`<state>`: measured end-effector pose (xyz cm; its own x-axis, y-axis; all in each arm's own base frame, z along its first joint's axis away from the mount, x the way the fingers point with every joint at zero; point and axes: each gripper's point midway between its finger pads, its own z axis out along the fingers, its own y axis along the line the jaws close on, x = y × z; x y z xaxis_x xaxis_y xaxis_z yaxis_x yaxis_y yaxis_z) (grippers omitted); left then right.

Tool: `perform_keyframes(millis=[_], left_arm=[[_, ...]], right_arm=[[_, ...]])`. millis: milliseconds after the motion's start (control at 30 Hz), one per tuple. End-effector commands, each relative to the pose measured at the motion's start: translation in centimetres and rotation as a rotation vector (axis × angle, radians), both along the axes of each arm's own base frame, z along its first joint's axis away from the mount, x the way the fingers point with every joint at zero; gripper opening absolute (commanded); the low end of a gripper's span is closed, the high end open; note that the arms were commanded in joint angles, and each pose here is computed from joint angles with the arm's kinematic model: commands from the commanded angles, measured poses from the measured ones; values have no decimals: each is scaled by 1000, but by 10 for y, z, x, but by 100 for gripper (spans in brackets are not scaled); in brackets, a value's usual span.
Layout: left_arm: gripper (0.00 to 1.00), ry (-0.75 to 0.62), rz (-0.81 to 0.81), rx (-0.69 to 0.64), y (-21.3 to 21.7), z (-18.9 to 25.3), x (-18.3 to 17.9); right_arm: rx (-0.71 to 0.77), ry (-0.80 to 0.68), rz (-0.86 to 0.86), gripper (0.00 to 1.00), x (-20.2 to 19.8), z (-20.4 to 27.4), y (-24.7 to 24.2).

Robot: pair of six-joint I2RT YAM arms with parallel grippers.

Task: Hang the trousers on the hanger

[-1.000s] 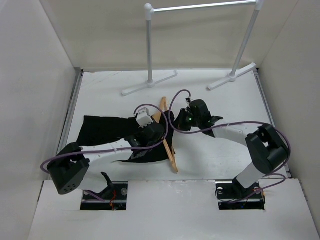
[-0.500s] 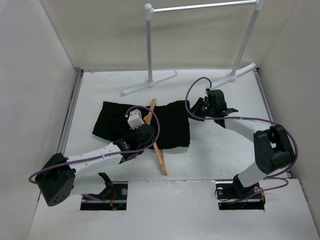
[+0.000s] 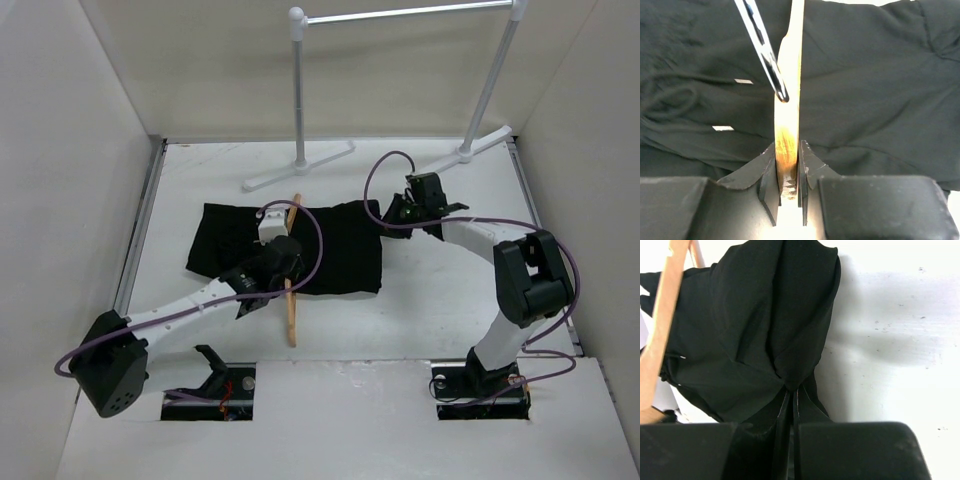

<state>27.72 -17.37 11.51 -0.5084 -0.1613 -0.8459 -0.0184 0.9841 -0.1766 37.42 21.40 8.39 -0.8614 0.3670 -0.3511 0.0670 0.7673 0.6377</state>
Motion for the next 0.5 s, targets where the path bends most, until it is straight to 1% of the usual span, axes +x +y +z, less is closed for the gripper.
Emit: perform_keyframes(millis=[0, 167, 233, 333, 400, 467], left_arm=[[3, -77, -16, 123, 10, 25, 22], [3, -74, 14, 148, 17, 14, 38], [3, -80, 33, 125, 17, 13, 46], [3, -114, 17, 81, 3, 30, 51], [3, -143, 13, 59, -4, 45, 51], [2, -173, 22, 35, -6, 61, 51]], right_arm=[[-43, -52, -17, 7, 16, 8, -11], [-40, -48, -28, 7, 19, 6, -15], [-46, -46, -37, 7, 19, 5, -16], [-45, -47, -33, 10, 18, 6, -15], [-51, -52, -43, 20, 17, 7, -16], [-57, -70, -63, 37, 17, 13, -20]])
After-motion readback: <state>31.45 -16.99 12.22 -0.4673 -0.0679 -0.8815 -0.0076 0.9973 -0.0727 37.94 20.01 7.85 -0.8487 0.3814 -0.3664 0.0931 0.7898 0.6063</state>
